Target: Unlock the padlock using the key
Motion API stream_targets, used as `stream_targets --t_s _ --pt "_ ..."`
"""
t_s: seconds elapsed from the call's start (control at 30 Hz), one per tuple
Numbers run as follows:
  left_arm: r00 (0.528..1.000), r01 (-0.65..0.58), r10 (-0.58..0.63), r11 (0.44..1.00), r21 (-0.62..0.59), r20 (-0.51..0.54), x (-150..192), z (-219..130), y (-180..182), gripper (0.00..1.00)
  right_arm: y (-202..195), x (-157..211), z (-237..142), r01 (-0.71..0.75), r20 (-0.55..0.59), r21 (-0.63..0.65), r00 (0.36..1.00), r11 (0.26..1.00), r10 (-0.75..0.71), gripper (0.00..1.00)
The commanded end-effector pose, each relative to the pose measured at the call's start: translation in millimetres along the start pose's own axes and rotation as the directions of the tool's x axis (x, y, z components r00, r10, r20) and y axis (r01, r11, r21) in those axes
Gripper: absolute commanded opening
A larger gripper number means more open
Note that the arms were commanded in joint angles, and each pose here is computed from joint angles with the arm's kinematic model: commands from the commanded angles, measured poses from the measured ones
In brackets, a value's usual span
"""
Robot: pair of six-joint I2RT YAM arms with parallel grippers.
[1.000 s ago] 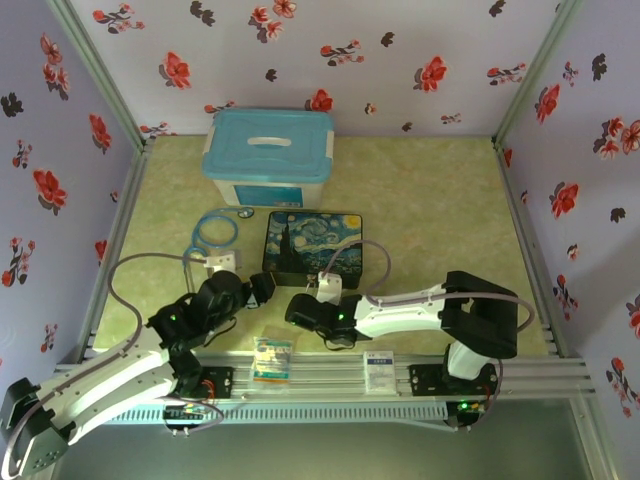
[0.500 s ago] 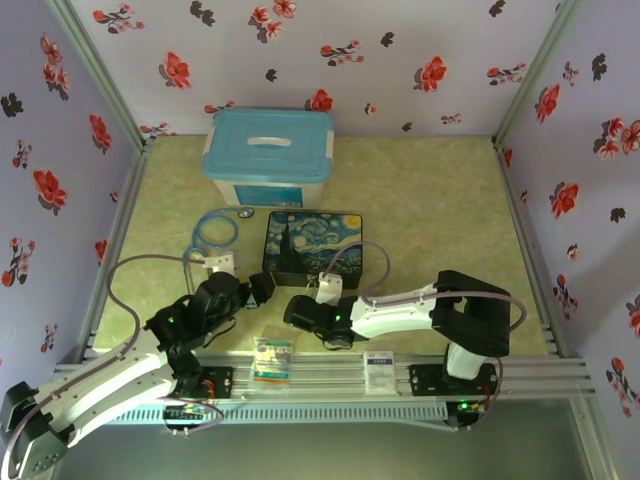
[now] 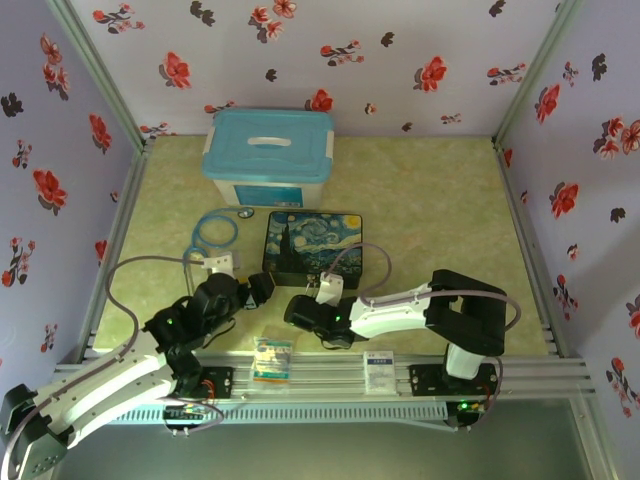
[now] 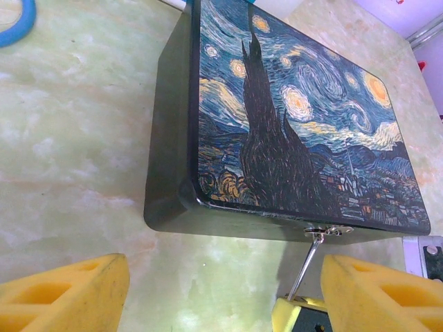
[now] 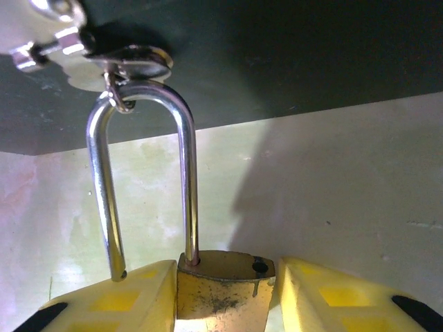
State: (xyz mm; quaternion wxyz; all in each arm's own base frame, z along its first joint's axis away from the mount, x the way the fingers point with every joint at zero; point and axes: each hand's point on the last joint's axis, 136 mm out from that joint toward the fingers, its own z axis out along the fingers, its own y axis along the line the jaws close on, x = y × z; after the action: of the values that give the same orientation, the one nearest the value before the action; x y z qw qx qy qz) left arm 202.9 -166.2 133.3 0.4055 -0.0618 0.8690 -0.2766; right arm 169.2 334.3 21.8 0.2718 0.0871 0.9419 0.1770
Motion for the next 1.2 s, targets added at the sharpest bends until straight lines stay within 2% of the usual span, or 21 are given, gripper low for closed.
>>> stream_targets --t_s 0.0,0.3,0.5,0.63,0.8,1.07,1.17 --pt "1.0 0.02 -0.02 1.0 0.014 0.014 -2.7 -0.2 -1.0 0.73 -10.6 -2.6 12.3 -0.03 0.021 0.025 0.999 0.999 0.029 0.41" --pt "1.0 0.011 -0.011 1.0 0.014 0.019 -5.2 -1.5 -1.7 0.73 -15.5 -2.9 15.5 -0.055 0.024 0.029 0.998 0.998 0.054 0.34" --pt "0.999 -0.013 0.013 1.0 0.004 0.045 -17.4 -4.4 -4.5 0.73 -25.5 -3.8 18.1 -0.121 0.038 0.0 0.992 0.993 0.121 0.28" --pt "0.994 -0.069 0.074 0.995 -0.068 0.078 -31.3 1.4 1.9 0.75 -27.9 -6.7 16.5 -0.151 0.06 -0.021 0.986 0.988 0.152 0.26" --pt "0.982 -0.146 0.162 0.977 -0.158 0.096 -50.0 27.6 10.8 0.86 -26.2 -3.6 21.2 -0.203 0.061 -0.044 0.977 0.978 0.206 0.25" --pt "0.964 -0.257 0.265 0.949 -0.181 0.025 -61.3 87.4 5.8 0.84 -16.9 4.4 30.1 -0.302 0.079 -0.095 0.948 0.949 0.31 0.21" --pt "0.953 -0.295 0.302 0.937 -0.184 0.006 -63.8 97.4 3.3 0.82 -12.2 6.3 34.5 -0.326 0.08 -0.106 0.939 0.939 0.335 0.21"
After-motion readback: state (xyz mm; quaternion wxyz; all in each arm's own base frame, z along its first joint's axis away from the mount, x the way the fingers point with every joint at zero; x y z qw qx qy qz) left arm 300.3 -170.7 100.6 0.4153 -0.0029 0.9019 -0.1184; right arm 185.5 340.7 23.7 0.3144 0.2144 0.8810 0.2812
